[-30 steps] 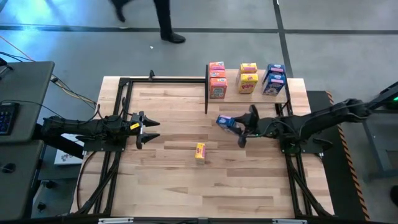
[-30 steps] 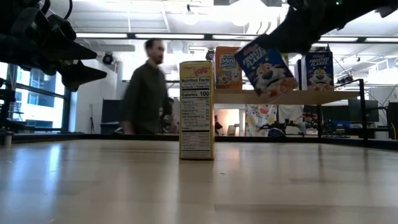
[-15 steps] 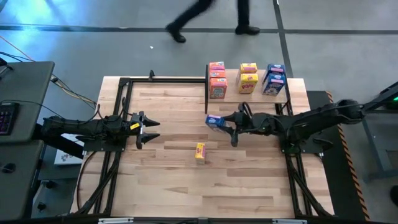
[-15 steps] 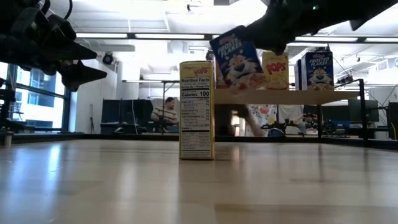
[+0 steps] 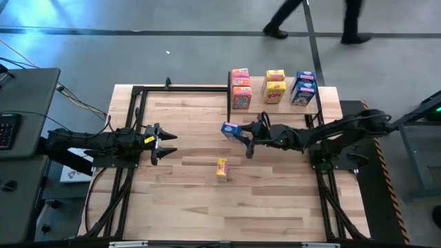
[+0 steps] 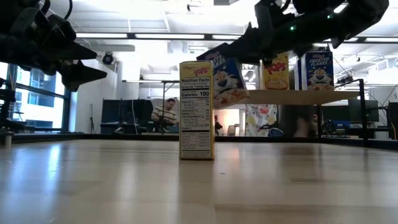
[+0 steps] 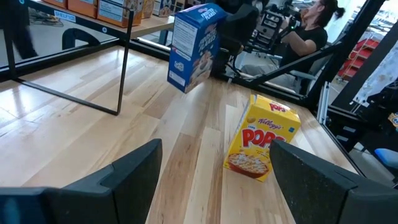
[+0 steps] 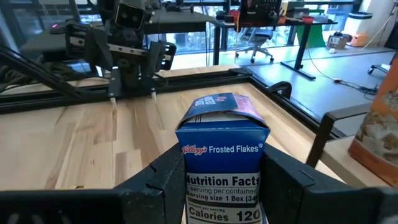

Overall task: Stack cereal on shelf
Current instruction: Put the blue cereal box on the shelf aligned with the blue cereal boxes

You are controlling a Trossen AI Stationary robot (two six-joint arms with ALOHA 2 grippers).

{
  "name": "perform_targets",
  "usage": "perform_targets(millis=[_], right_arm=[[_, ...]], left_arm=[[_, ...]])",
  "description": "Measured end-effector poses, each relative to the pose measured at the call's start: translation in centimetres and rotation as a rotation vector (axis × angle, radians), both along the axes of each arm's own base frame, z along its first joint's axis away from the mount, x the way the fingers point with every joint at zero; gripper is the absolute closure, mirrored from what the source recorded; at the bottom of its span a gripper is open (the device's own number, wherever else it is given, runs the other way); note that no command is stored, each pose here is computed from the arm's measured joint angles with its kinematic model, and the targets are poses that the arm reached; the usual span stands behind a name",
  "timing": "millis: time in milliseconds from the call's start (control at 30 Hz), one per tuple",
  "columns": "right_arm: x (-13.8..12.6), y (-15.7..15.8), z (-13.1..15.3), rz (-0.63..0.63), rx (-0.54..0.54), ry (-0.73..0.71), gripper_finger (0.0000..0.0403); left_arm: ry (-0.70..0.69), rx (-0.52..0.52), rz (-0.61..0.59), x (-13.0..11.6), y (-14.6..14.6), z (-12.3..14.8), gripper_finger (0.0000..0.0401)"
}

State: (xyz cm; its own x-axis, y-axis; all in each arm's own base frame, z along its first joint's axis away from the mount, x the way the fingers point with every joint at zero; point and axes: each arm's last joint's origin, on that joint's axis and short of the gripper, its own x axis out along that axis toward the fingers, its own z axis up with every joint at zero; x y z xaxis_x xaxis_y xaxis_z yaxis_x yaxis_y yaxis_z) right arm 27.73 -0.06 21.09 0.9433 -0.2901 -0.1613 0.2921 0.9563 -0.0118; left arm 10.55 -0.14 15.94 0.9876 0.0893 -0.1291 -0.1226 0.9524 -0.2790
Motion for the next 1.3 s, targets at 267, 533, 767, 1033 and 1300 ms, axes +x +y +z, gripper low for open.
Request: perform_targets(millis=[267,533,767,1033,1300], right_arm=[[1.1,-0.1,-1.6,-0.046,-0.018,-0.006,0.0249],[2.2,-0.1,-3.8,-0.068,0.019,-0.001,0.0249],[2.5,-0.1,-5.5,-0.079,0.070,0.047,0.0249],[2.3,-0.2,-6.2,-0.120,0.116,0.104,0.0249],[2.1,-0.1,-6.5,-0.141,0.152,0.125,0.0249]], left_arm=[[0.000,0.000,0.000,0.0,0.0,0.0,0.0112],[0.000,0.000,0.000,0.0,0.0,0.0,0.0112],[0.000,0.000,0.000,0.0,0.0,0.0,0.0112],[0.000,0.000,0.000,0.0,0.0,0.0,0.0112],[0.000,0.000,0.000,0.0,0.0,0.0,0.0112]])
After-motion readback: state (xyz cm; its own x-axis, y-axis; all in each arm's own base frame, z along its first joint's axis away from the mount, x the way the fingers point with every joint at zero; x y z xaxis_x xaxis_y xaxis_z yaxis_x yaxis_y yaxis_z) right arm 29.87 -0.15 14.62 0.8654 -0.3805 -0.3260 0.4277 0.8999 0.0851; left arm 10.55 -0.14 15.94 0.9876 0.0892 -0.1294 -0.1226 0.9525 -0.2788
